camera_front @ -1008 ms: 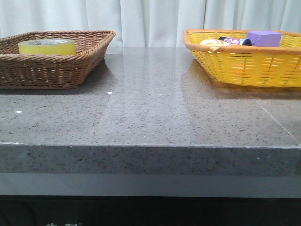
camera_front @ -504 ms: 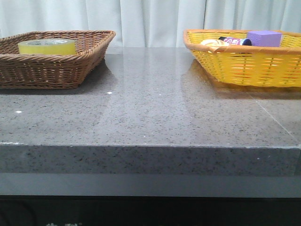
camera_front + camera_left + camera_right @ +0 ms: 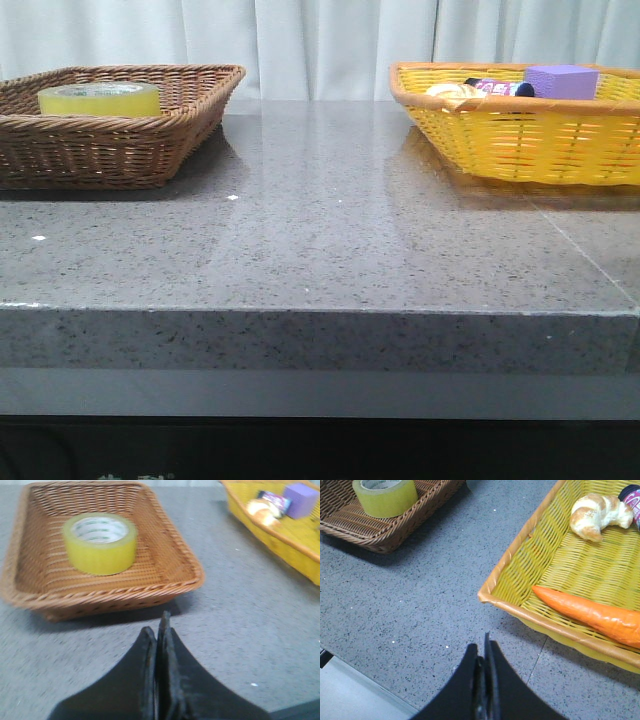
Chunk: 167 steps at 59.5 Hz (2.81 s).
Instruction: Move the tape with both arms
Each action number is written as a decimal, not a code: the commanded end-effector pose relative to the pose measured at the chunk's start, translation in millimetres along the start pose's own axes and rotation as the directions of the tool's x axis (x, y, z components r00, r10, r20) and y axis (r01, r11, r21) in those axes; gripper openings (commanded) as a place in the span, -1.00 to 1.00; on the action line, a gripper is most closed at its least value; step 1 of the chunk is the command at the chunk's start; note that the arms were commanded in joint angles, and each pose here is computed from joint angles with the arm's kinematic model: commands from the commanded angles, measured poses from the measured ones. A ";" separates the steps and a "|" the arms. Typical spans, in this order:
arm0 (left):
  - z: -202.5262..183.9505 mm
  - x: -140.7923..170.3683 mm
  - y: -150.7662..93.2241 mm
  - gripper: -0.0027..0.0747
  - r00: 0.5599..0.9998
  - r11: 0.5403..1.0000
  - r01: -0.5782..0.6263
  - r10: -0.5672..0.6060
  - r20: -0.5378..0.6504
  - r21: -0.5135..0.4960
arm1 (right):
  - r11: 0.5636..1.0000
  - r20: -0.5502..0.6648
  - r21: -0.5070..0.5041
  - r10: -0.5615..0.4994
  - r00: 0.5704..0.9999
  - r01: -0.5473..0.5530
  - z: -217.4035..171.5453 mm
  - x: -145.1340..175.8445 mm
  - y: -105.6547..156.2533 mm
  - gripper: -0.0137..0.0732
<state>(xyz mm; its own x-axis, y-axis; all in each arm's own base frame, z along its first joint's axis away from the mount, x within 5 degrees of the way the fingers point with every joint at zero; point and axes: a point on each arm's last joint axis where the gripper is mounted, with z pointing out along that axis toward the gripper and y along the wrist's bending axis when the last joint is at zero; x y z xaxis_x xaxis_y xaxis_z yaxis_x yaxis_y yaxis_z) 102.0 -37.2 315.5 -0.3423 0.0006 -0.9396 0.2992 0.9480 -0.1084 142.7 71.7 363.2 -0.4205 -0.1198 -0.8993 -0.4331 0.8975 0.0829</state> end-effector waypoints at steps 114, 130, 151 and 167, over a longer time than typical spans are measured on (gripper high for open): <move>-13.9 122.8 27.7 -0.98 0.899 0.984 0.058 0.021 0.436 -0.167 | 1.000 0.116 0.008 -0.003 0.993 0.002 -7.6 -15.4 -0.7 -0.84; -13.8 123.0 27.7 -0.98 0.900 0.984 0.058 0.020 0.435 -0.167 | 1.000 0.116 0.008 -0.003 0.993 0.002 -7.6 -15.4 -0.7 -0.84; -13.8 123.0 27.7 -0.98 0.900 0.984 0.058 0.020 0.435 -0.167 | 1.000 0.116 0.008 -0.003 0.993 0.002 -7.6 -15.4 -0.7 -0.84; -13.8 123.0 27.7 -0.98 0.900 0.984 0.058 0.020 0.435 -0.167 | 1.000 0.118 0.007 -0.001 0.993 0.000 -9.2 -14.3 -0.6 -0.84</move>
<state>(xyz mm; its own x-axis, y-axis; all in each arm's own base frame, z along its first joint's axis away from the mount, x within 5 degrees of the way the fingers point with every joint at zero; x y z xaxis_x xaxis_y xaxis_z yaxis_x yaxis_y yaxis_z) 56.0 -6.9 206.2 0.0257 -0.1028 -0.9944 0.1233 0.9874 -0.0989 142.8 71.7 363.3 -0.4191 -0.1191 -0.9001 -0.4331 0.8975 0.0829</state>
